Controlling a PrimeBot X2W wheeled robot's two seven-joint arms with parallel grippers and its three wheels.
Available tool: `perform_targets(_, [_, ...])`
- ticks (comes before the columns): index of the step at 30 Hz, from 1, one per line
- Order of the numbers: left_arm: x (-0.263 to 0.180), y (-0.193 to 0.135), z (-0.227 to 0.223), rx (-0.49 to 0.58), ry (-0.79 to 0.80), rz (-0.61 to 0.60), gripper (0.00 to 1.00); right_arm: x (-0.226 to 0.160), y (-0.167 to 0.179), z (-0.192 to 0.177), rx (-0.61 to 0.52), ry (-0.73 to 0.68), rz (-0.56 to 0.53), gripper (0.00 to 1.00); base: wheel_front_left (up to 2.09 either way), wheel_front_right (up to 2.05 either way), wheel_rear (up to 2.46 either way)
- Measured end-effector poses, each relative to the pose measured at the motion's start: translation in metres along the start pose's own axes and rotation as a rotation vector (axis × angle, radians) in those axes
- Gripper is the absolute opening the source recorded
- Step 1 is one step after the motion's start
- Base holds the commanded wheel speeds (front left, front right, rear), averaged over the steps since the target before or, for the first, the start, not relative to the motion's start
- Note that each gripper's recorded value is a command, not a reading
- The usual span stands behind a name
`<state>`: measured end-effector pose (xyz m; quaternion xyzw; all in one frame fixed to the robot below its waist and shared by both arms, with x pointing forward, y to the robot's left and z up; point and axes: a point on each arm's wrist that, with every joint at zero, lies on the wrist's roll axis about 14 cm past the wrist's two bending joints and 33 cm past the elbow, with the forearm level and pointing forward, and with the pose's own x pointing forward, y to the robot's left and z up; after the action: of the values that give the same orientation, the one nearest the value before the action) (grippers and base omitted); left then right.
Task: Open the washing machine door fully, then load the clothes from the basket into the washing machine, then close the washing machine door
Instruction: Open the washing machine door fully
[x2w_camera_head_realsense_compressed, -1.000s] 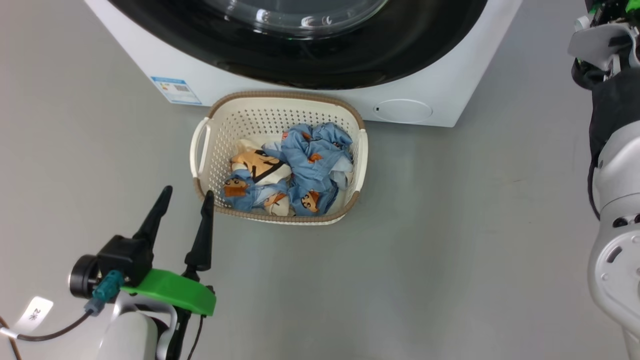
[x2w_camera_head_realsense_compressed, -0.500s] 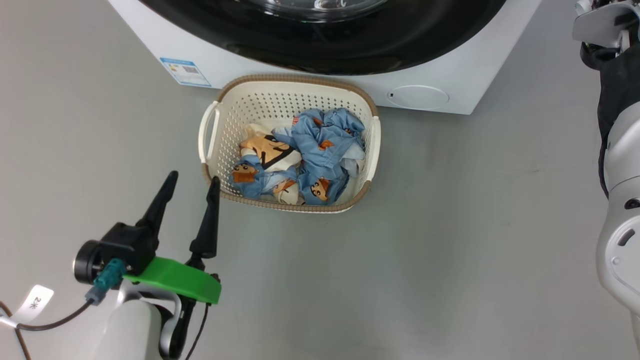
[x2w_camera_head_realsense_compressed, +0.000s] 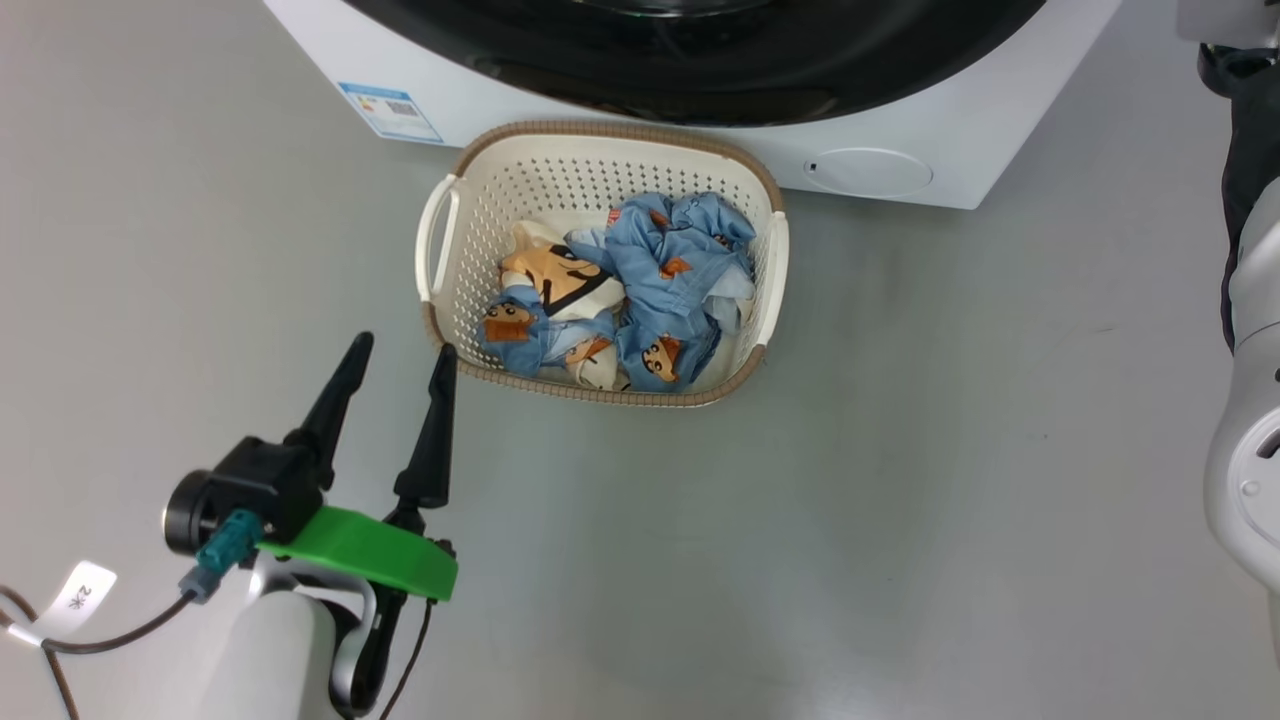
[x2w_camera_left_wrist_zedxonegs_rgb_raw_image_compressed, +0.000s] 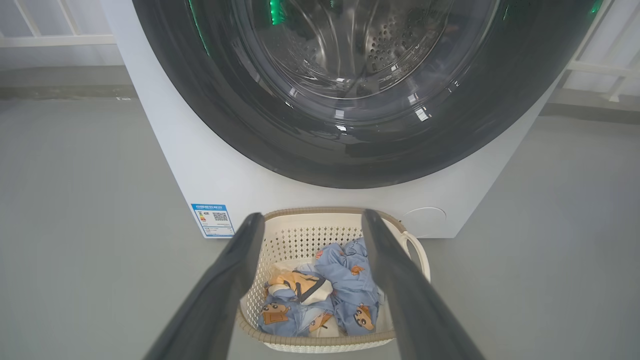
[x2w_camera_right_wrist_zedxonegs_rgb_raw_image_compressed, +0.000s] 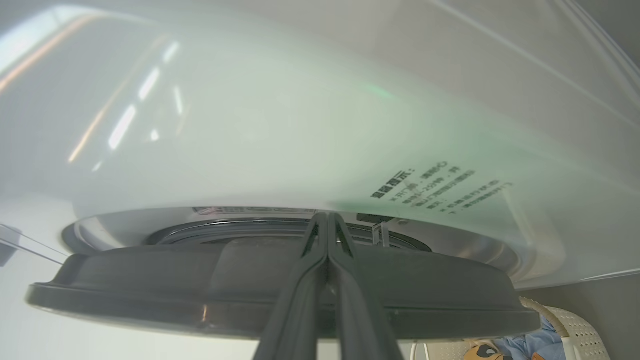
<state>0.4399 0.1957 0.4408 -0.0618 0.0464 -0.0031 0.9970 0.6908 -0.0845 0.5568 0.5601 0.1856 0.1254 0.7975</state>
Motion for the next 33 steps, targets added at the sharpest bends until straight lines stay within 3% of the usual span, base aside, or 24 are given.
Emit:
perform_targets(20, [0.006,0.005,-0.001,-0.022,-0.002,0.024,1.0,0.026,-0.008,-0.017,-0.023,0.068,-0.025,0.0,0.0,0.0,0.0])
perform_targets(33, [0.008,0.005,0.006,-0.027,-0.024,0.029,1.0,0.023,-0.006,-0.023,-0.003,0.165,-0.02,0.0,0.0,0.0,0.0])
